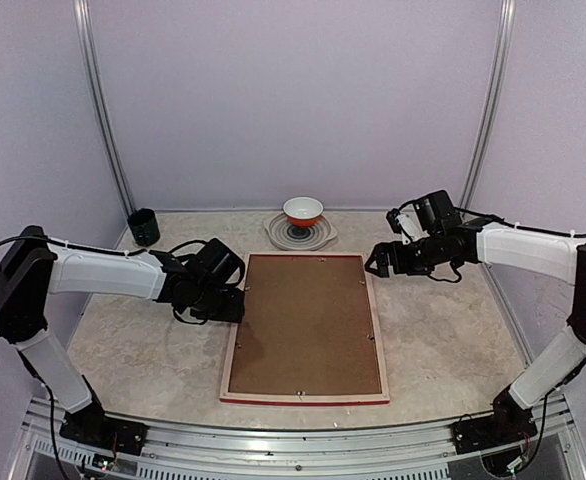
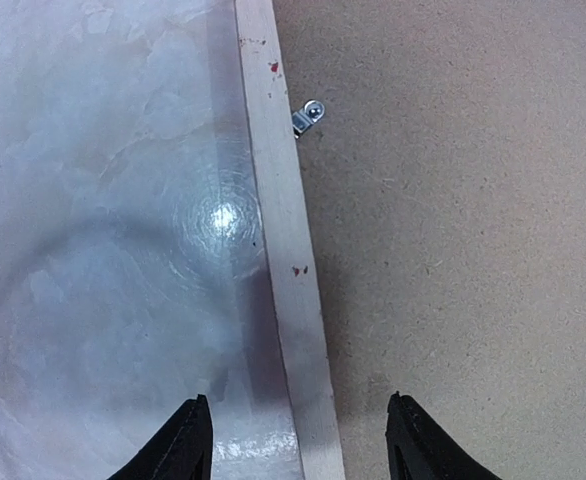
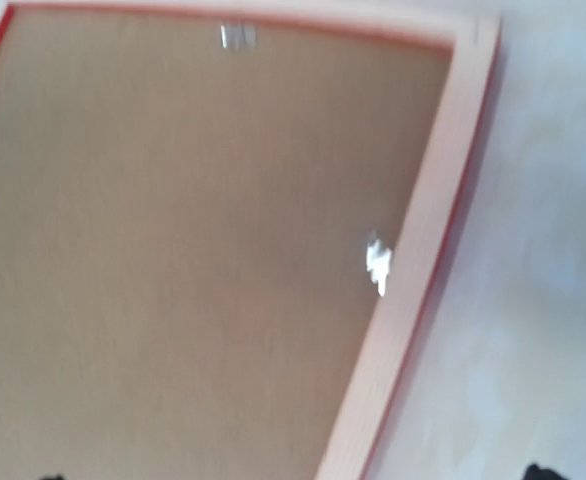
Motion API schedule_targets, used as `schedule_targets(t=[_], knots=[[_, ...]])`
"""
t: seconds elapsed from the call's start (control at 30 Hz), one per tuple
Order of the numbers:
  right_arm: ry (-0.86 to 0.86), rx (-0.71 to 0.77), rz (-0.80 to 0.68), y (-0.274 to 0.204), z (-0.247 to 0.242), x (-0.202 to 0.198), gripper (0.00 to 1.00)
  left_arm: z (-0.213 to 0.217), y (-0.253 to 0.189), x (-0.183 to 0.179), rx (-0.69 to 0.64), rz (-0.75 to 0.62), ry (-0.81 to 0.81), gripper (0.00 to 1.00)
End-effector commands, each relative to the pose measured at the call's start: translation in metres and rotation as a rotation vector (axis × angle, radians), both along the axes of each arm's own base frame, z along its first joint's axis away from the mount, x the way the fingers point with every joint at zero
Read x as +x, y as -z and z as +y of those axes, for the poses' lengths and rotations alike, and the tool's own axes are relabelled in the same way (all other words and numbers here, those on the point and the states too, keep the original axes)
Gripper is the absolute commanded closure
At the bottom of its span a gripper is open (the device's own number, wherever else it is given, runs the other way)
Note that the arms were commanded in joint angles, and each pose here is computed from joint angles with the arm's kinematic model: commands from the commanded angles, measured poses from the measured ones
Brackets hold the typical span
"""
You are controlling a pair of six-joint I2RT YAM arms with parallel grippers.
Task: Put the photo into the frame
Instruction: Press the fastener onto the backboard.
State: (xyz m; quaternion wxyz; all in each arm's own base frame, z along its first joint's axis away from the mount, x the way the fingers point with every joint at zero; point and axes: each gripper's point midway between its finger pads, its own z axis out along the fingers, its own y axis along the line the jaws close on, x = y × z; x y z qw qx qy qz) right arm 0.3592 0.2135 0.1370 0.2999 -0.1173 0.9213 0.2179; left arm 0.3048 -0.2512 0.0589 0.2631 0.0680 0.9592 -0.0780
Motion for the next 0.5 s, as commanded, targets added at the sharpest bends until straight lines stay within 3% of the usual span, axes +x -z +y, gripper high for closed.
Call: schedule_targets(t=[0.0,0.3,0.47], knots=[[-0.045,-0.109,-0.027,-0.004,-0.002,0.027,0.01,-0.017,-0.003,0.015,-0.045,-0.022,0.032,0.41],[-0.042,-0.289,-0.1,0.006,0.008,0.107,0.01,-0.019,0.023,0.011,-0.034,0.013,0.045,0.42],[-0.178,-0.323,-0.172,0.017,0.03,0.136,0.01,-0.019,0.028,0.009,-0.036,0.018,0.047,0.46]])
